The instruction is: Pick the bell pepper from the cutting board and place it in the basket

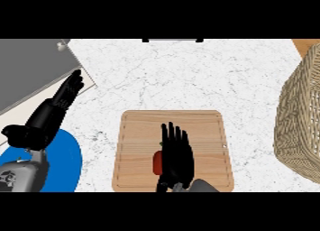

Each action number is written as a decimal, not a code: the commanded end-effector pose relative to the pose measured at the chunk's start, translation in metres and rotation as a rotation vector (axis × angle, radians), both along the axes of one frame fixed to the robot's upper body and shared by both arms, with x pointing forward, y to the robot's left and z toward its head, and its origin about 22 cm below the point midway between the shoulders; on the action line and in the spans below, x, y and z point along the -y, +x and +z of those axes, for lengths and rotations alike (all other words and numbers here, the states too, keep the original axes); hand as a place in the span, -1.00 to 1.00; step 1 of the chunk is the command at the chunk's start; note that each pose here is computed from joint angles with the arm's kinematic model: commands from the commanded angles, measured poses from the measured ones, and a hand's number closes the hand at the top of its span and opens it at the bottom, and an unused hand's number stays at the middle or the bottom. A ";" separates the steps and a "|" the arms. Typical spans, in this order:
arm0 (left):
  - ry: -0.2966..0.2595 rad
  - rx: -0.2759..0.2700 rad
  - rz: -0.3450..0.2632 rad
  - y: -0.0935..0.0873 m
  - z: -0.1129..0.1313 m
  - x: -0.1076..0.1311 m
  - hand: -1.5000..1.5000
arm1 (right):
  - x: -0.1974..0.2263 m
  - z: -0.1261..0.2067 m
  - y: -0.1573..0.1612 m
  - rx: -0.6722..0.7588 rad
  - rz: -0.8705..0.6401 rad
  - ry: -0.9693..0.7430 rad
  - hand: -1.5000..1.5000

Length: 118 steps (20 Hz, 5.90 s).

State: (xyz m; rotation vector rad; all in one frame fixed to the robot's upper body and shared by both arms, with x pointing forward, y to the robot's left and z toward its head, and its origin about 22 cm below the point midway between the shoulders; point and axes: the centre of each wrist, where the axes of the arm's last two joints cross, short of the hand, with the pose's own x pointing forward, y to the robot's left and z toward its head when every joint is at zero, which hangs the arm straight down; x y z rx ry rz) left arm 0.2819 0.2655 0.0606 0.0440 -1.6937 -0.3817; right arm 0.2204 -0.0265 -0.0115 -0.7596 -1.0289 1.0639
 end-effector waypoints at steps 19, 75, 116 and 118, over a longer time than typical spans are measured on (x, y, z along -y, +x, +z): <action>-0.006 -0.012 0.014 0.003 -0.001 -0.014 0.00 | 0.063 -0.016 -0.046 0.033 0.087 -0.132 1.00; 0.007 0.006 0.004 -0.006 -0.018 -0.010 0.00 | 0.288 0.257 0.019 0.916 -0.663 0.381 1.00; 0.004 -0.007 0.016 -0.005 -0.004 -0.002 0.00 | 0.443 0.190 0.046 1.154 -0.752 0.602 -1.00; 0.007 -0.017 0.009 -0.008 0.003 -0.011 0.00 | 0.462 0.197 0.029 1.153 -0.800 0.665 -1.00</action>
